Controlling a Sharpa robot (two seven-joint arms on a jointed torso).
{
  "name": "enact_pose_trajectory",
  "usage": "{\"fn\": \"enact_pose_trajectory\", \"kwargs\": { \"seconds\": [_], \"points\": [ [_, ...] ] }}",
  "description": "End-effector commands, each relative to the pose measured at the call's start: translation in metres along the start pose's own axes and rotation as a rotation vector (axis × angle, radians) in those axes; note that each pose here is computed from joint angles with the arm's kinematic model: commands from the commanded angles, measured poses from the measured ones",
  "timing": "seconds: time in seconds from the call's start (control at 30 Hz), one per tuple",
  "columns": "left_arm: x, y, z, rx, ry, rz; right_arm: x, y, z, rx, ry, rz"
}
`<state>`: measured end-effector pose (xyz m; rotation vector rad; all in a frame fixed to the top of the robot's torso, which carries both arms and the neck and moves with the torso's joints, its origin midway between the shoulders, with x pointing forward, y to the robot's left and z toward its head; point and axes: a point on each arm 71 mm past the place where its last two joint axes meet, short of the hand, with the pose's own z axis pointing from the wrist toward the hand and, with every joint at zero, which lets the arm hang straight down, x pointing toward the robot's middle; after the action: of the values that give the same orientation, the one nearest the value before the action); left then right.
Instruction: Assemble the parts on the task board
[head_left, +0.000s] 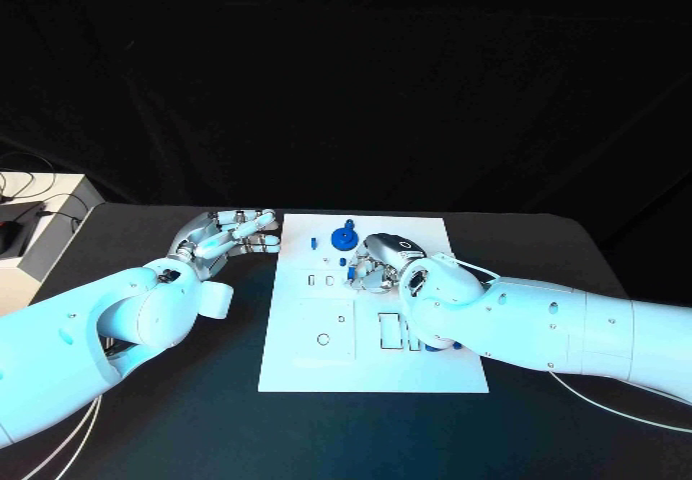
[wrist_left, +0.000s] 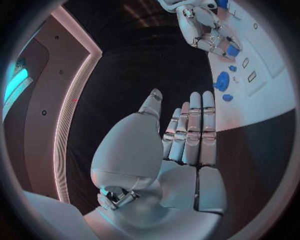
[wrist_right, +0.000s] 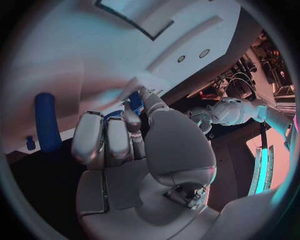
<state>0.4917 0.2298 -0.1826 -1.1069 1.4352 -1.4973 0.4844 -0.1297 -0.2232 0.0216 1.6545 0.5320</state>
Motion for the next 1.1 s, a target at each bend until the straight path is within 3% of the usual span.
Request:
{"fn": "enact_pose_trajectory", "kwargs": {
  "seconds": [0.03, 0.67, 1.1],
  "points": [
    [0.0025, -0.0001, 0.0002, 0.003, 0.022, -0.006, 0.0013, 0.0006, -0.0001, -0.013, 0.014, -0.013],
    [0.0019, 0.0007, 0.0003, 0.000, 0.021, -0.006, 0.0003, 0.0012, -0.0009, -0.028, -0.001, -0.001],
    [0.0012, 0.0012, 0.0003, -0.001, 0.019, -0.006, -0.0067, -0.0001, -0.0051, -0.052, -0.074, 0.035]
  ]
}}
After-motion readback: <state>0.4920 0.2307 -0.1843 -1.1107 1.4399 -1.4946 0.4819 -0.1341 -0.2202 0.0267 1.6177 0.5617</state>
